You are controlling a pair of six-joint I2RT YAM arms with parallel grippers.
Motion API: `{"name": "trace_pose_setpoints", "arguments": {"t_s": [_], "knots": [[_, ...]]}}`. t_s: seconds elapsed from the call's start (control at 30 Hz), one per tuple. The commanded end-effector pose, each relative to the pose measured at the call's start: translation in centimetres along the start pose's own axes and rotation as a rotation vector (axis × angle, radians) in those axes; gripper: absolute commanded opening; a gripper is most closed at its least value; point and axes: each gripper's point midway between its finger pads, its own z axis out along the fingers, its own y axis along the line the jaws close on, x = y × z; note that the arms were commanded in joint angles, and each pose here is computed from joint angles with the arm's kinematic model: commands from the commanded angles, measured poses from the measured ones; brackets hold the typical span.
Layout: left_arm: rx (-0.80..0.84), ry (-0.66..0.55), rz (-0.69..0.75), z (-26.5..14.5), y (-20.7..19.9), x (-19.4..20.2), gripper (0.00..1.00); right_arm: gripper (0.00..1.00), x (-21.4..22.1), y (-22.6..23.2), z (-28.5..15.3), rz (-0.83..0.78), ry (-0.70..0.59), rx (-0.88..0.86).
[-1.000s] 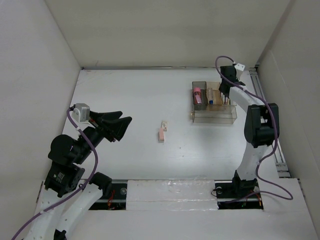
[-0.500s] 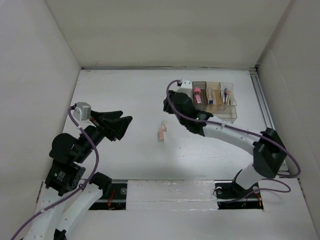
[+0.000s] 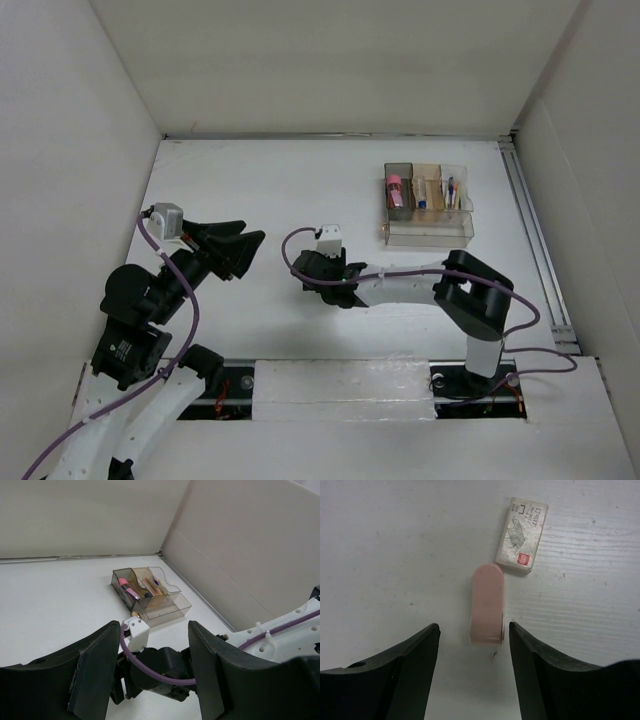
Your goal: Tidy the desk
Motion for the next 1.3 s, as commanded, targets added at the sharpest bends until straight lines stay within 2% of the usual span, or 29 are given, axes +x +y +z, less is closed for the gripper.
{"name": "trace_pose_setpoints", "arguments": {"t_s": [0.0,0.13,0.23,0.27,0.37,0.43,0.53,0.57,0.6,0.67,0.7,0.8,0.83,0.93,1.07,1.27], "knots": [[0.013,-0.029,0.014,0.4,-0.2,-0.8,0.52,0.62,0.2,-0.2,0.8,0.072,-0.022,0.039],[0.010,-0.035,0.015,0.4,-0.2,-0.9,0.52,0.59,0.9,-1.1,1.7,0.053,-0.029,0.099],[0.018,-0.026,0.014,0.4,-0.3,-0.7,0.52,0.45,1.1,-0.9,2.0,0.054,-0.033,0.091],[0.017,-0.028,0.015,0.4,-0.3,-0.7,0.52,0.35,1.1,-0.9,2.1,0.051,-0.035,0.093],[0.011,-0.033,0.015,0.4,-0.2,-0.8,0.52,0.18,-0.3,-1.2,1.6,0.068,-0.082,0.111],[0.017,-0.023,0.014,0.4,-0.2,-0.6,0.52,0.12,-2.3,-1.3,0.4,0.085,-0.119,0.105],[0.019,-0.032,0.015,0.3,-0.3,-0.8,0.52,0.12,-5.6,-3.4,-0.8,0.121,-0.172,0.132],[0.018,-0.033,0.015,0.3,-0.3,-0.8,0.52,0.12,-8.1,-4.0,-2.4,0.172,-0.208,0.106],[0.016,-0.029,0.015,0.4,-0.3,-0.7,0.52,0.12,-8.7,-6.8,-2.0,0.198,-0.210,0.140],[0.021,-0.029,0.015,0.3,-0.4,-0.8,0.53,0.13,-12.1,-8.5,-3.5,0.296,-0.245,0.060],[0.019,-0.028,0.015,0.3,-0.3,-0.7,0.53,0.13,-13.6,-11.7,-3.0,0.350,-0.265,0.097],[0.025,-0.036,0.017,0.1,-0.5,-0.9,0.52,0.13,-14.9,-15.9,-3.5,0.415,-0.274,0.110],[0.023,-0.032,0.016,0.3,-0.4,-0.8,0.52,0.14,-15.4,-18.3,-3.2,0.447,-0.282,0.150],[0.027,-0.031,0.015,0.2,-0.5,-0.8,0.53,0.15,-15.7,-21.9,-2.8,0.487,-0.275,0.215],[0.015,-0.027,0.014,0.4,-0.1,-0.7,0.52,0.15,-14.9,-24.6,-1.4,0.513,-0.233,0.257],[0.020,-0.026,0.015,0.4,-0.2,-0.7,0.52,0.17,-15.0,-25.9,-0.8,0.539,-0.216,0.258]]}}
